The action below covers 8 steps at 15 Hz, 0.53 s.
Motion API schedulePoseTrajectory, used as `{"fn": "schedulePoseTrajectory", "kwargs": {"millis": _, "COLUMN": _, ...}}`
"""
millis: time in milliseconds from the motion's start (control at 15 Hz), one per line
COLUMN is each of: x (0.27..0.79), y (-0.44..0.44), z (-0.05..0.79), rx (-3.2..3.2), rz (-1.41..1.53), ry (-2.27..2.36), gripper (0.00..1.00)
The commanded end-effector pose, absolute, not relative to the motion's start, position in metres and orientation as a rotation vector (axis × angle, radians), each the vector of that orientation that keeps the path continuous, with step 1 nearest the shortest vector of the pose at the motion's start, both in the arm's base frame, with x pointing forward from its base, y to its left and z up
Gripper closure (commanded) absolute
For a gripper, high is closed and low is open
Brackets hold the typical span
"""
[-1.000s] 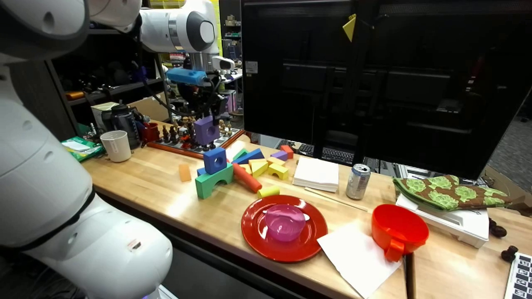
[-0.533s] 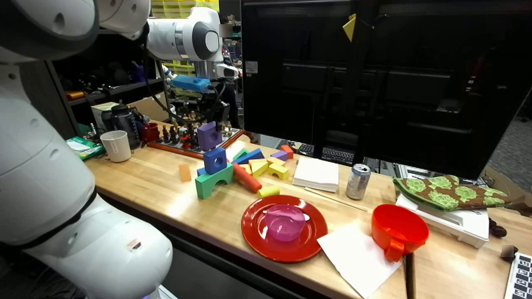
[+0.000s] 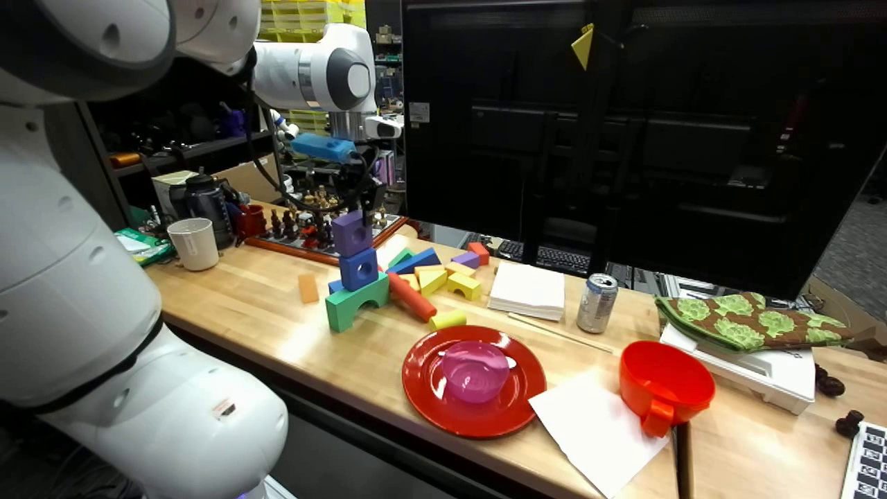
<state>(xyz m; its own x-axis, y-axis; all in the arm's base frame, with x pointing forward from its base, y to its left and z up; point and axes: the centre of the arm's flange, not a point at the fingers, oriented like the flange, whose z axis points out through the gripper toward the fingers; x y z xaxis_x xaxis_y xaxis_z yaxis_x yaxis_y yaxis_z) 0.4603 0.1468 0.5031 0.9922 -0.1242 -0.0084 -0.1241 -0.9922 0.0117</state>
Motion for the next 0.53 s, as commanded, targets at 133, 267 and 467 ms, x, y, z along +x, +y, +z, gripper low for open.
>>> {"fn": "schedulePoseTrajectory", "kwargs": {"millis": 133, "x": 0.4562, "y": 0.1440, "z": 0.5015, "rx": 3.130, "rz": 0.005, "ry": -0.190, "gripper": 0.33}}
{"fn": "schedulePoseTrajectory", "kwargs": {"millis": 267, "x": 0.4551, "y": 0.1444, "z": 0.5012, "rx": 3.130, "rz": 0.006, "ry": -0.192, "gripper": 0.23}}
{"fn": "schedulePoseTrajectory", "kwargs": {"millis": 467, "x": 0.4532, "y": 0.1440, "z": 0.5018, "rx": 3.130, "rz": 0.012, "ry": -0.196, "gripper": 0.04}}
